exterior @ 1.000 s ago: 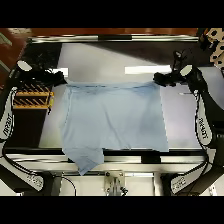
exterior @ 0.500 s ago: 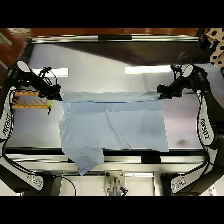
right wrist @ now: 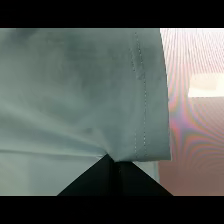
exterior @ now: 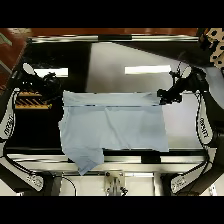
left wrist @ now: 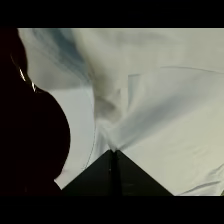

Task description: Fold the shirts.

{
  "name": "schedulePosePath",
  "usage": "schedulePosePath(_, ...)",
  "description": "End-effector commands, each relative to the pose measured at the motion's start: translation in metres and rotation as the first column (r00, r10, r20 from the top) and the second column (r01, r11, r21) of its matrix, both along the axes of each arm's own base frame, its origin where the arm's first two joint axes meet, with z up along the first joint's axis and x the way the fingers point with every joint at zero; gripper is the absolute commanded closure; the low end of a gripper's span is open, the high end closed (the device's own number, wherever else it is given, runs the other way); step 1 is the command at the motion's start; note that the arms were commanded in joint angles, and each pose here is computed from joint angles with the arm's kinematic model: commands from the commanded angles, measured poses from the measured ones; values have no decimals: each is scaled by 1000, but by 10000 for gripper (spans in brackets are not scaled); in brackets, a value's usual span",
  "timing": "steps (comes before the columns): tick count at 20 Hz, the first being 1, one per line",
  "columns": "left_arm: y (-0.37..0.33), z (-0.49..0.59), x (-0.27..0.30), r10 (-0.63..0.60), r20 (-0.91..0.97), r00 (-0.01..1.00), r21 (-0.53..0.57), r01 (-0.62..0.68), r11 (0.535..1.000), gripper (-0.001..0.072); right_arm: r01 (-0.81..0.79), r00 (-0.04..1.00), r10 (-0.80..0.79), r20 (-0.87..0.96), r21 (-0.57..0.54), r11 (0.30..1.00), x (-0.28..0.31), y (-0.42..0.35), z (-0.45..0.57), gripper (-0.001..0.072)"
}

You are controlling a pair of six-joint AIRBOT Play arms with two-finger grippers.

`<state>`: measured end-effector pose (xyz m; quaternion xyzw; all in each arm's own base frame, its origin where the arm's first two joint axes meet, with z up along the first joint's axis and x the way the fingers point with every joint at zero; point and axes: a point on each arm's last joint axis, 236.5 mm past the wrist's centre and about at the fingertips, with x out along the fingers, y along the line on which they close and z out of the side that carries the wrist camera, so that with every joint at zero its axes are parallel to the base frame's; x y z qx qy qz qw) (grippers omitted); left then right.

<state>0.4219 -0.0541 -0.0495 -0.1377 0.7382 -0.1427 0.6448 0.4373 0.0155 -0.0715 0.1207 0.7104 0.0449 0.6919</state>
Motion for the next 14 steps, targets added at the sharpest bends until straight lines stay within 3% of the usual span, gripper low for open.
schedulePosePath(1,-1,0,-4,21,-29,999,2,-21,1000,681,18,997,-16,-82,16,1000,-18,4,1,662)
schedulePosePath(3,-1,0,-4,28,-32,999,4,-28,1000,681,37,996,-35,-81,19,999,-16,5,1,662)
schedulePosePath(4,-2,0,-4,35,-34,999,0,-35,999,678,41,997,-39,-72,27,999,-14,7,2,621)
schedulePosePath(5,-5,2,-3,37,-31,999,-16,-38,999,579,44,997,-42,-60,41,998,-11,9,4,376)
schedulePosePath(6,-7,6,-2,45,-24,999,-36,-46,998,361,39,998,-36,-43,59,998,-9,11,8,152)
schedulePosePath(7,-8,13,1,52,-13,999,-53,-52,997,239,28,999,-26,-24,83,996,-8,14,17,121)
schedulePosePath(9,1,31,1,63,6,998,-64,-63,996,235,-1,1000,1,1,95,995,-16,8,43,121)
schedulePosePath(14,25,75,-50,84,-52,995,-75,-87,993,250,20,997,-22,-77,-25,999,-82,-69,103,122)
